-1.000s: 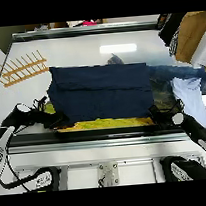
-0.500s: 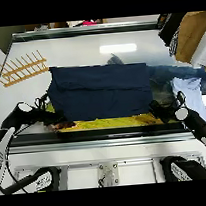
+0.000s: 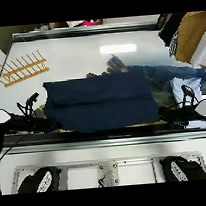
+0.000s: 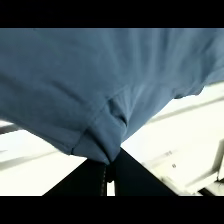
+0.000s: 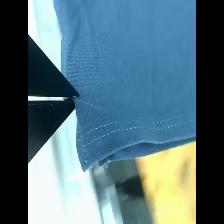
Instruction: Fold the clothes and pants, and hang the long-sleeved shirts on hangers.
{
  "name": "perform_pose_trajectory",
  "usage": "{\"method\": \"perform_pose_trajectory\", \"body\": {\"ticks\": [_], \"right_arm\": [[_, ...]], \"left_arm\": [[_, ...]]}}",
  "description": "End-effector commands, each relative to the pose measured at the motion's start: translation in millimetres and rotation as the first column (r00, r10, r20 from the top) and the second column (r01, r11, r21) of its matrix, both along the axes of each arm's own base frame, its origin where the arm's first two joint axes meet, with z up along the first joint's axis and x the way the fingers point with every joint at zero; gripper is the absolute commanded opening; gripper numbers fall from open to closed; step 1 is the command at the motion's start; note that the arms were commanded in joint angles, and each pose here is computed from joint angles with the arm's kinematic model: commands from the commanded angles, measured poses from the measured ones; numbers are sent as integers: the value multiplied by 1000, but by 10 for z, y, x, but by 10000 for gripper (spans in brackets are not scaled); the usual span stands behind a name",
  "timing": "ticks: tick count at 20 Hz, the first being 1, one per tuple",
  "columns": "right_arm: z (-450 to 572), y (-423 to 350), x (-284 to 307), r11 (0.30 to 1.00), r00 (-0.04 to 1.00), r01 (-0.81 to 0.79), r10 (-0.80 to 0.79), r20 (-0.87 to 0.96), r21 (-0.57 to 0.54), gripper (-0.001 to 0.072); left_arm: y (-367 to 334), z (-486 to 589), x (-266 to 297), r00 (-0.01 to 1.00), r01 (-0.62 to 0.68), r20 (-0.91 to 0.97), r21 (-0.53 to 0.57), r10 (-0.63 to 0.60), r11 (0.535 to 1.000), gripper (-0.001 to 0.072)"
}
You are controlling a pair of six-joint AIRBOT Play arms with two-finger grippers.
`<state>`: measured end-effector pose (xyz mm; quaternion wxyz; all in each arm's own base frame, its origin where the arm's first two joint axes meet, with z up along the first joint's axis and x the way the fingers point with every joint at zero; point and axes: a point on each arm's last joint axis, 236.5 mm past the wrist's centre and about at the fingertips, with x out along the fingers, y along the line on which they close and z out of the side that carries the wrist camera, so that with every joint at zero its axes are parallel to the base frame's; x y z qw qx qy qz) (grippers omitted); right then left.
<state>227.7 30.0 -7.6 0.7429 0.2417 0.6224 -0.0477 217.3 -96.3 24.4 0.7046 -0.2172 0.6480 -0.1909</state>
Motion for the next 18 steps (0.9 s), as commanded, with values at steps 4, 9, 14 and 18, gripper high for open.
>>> {"method": "perform_pose_trajectory", "body": {"ticks": [4, 9, 14, 18], "right_arm": [[324, -93, 47, 997, 997, -71, 70, -30, -42, 15], [507, -217, 872, 992, 994, -106, 107, 16, -64, 15], [450, -297, 1704, 990, 992, -120, 123, 37, -71, 15], [324, -225, 2296, 988, 984, -127, 137, 112, -88, 15]], "left_arm": [[-174, 166, -158, 999, 48, -11, 1, -48, 999, 14], [79, 364, 677, 997, -13, 77, 37, 11, 999, 14], [200, 339, 1428, 996, 1, 88, 41, -5, 999, 14], [301, 132, 1897, 997, -17, 74, 40, 14, 999, 14]]}}
